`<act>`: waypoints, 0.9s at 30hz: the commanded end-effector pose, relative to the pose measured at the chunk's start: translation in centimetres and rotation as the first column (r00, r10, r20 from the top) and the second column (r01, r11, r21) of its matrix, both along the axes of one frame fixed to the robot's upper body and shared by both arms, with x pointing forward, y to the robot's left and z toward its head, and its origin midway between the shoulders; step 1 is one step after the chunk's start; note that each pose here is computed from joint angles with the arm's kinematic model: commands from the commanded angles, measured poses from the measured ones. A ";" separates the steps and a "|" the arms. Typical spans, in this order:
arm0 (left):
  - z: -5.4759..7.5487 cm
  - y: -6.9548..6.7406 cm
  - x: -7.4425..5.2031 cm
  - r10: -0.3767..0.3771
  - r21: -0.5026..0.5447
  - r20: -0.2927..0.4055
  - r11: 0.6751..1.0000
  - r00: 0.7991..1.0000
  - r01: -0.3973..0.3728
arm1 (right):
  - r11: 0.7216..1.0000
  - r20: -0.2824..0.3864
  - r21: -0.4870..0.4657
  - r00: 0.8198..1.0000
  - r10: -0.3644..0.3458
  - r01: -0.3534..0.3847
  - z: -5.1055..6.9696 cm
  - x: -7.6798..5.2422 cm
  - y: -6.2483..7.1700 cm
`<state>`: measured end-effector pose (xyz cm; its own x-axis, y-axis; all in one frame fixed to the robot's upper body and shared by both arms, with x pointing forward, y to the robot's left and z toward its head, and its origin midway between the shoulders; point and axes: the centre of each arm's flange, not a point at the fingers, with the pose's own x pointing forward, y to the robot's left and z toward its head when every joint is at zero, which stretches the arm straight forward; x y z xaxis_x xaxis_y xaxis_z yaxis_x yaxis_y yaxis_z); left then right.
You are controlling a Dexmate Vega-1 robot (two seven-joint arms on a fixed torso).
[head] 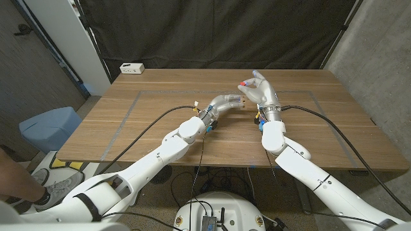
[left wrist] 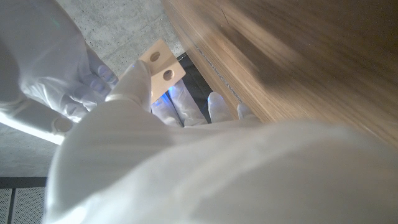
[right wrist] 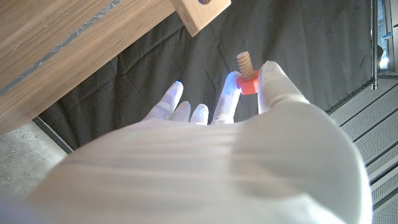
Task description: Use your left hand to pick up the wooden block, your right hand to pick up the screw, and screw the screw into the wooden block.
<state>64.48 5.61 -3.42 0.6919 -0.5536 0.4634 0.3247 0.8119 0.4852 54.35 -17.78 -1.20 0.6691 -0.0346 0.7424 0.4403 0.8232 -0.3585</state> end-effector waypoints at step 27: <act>0.1 -0.7 -0.1 -0.005 0.008 0.003 1.000 1.000 0.004 | 1.000 -0.015 0.005 1.000 0.001 -0.001 -1.6 0.2 -1.1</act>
<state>64.38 5.03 -3.31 0.6878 -0.5584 0.4639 0.3257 0.8085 0.4902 54.47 -18.67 -2.48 0.6744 -0.0337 0.7376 0.4376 0.8229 -0.3624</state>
